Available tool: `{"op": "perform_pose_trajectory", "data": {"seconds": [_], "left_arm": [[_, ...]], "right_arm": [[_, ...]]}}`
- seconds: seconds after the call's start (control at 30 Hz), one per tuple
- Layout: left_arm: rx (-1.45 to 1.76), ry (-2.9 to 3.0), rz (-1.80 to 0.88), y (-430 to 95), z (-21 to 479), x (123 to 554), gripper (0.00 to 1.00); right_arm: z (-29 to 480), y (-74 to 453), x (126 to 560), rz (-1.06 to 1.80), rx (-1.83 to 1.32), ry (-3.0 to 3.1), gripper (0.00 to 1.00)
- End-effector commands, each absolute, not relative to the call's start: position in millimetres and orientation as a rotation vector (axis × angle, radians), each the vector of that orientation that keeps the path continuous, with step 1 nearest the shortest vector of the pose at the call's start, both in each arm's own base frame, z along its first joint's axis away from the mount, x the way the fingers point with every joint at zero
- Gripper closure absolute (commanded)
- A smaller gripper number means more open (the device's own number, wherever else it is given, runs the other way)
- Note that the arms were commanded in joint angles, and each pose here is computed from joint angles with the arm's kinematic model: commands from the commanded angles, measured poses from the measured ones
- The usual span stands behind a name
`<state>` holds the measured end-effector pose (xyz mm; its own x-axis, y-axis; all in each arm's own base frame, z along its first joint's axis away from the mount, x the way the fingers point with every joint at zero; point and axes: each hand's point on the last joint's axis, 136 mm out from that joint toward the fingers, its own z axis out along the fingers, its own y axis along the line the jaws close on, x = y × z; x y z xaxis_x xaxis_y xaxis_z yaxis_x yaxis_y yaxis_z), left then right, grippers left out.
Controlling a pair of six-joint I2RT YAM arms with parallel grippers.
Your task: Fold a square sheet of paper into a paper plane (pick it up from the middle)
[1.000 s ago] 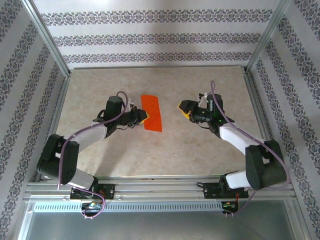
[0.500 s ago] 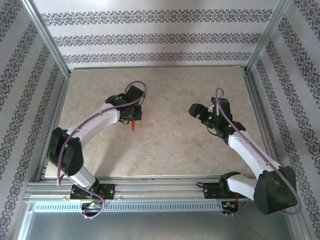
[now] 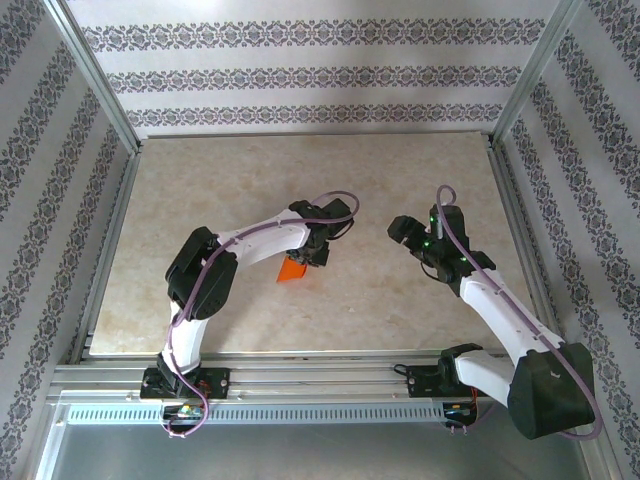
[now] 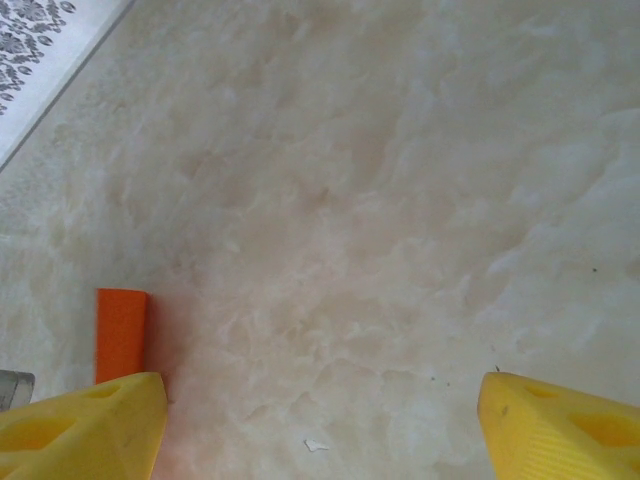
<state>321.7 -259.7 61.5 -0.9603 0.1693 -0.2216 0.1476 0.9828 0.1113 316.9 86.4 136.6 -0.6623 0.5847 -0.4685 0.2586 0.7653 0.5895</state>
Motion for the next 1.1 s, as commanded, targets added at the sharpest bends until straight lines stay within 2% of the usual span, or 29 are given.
{"op": "perform_pose_trajectory", "data": {"seconds": [0.0,0.1,0.2,0.3,0.5,0.7,0.87,1.07], "left_arm": [[0.133,2.925,-0.192,-288,72,328,0.54],[0.065,2.89,-0.489,-295,91,334,0.41],[-0.004,2.802,-0.721,-288,118,341,0.36],[-0.137,2.718,-0.83,-257,129,349,0.3],[-0.441,2.637,-0.773,-169,113,344,0.17],[-0.613,2.59,-0.745,-117,100,329,0.06],[-0.644,2.575,-0.743,-106,100,325,0.01],[-0.634,2.586,-0.757,-107,97,326,0.0]], "right_arm": [[132,83,313,0.644,0.668,2.298,0.19],[127,93,312,0.682,0.654,2.333,0.23],[119,116,311,0.717,0.592,2.395,0.29],[110,156,308,0.742,0.478,2.478,0.35],[94,262,302,0.842,0.224,2.612,0.48],[76,340,297,0.953,0.064,2.699,0.61],[49,359,296,0.961,0.034,2.786,0.63],[24,349,286,0.919,-0.079,2.882,0.63]]}}
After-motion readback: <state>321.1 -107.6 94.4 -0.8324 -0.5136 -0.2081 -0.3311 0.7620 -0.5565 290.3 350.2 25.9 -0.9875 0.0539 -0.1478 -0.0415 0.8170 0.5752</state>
